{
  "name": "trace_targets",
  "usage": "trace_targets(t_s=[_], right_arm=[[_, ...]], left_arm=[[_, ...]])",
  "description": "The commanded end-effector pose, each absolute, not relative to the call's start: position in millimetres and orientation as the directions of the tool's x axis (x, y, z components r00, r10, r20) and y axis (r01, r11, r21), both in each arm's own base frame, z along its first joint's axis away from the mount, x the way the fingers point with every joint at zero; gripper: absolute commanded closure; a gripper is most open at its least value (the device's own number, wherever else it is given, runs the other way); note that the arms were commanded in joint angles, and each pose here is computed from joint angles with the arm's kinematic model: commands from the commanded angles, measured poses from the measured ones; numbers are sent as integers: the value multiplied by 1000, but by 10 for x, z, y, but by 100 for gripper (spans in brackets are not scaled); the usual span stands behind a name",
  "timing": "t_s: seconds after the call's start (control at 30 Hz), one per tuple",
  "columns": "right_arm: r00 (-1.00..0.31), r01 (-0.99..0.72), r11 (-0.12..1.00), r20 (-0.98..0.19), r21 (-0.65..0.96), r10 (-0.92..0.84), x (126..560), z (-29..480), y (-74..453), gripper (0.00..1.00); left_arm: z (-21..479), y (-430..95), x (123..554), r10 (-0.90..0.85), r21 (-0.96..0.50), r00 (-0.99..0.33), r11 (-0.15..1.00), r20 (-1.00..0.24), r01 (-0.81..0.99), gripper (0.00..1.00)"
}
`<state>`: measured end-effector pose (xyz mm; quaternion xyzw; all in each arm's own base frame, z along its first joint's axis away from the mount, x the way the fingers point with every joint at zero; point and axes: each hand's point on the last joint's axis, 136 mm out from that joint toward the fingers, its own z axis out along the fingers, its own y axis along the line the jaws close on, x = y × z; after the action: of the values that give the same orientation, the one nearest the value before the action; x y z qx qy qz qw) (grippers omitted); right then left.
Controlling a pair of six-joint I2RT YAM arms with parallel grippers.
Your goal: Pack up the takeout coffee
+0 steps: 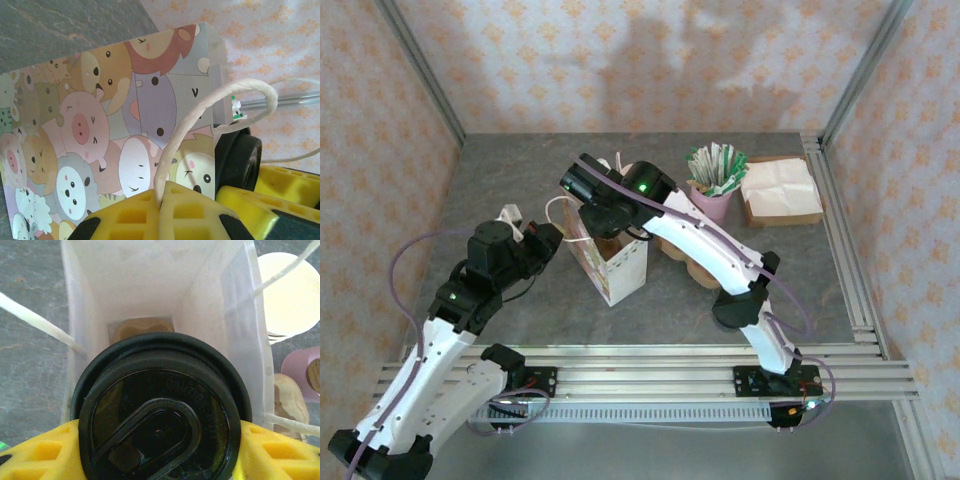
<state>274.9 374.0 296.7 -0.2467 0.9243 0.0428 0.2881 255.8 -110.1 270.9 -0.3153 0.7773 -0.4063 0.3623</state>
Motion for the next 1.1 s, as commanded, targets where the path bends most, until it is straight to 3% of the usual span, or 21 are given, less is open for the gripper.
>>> trace_targets(t_s=[0.0,0.97,1.07], right_arm=[[-738,-468,878,-504,-98,-449,2728,2852,3628,39],[-805,-500,858,-300,-119,-511,2633,2328,3519,40],[-810,-496,860,-293,-121,-508,2645,2305,3512,40]], left_arm=[[2674,-1067,2559,-797,-859,-517,469,-312,-205,100],[2704,-1264,2480,-763,-877,-578,454,-289,-160,100],[2705,-1259,2446,-743,-857,-590,491,-317,-158,100]])
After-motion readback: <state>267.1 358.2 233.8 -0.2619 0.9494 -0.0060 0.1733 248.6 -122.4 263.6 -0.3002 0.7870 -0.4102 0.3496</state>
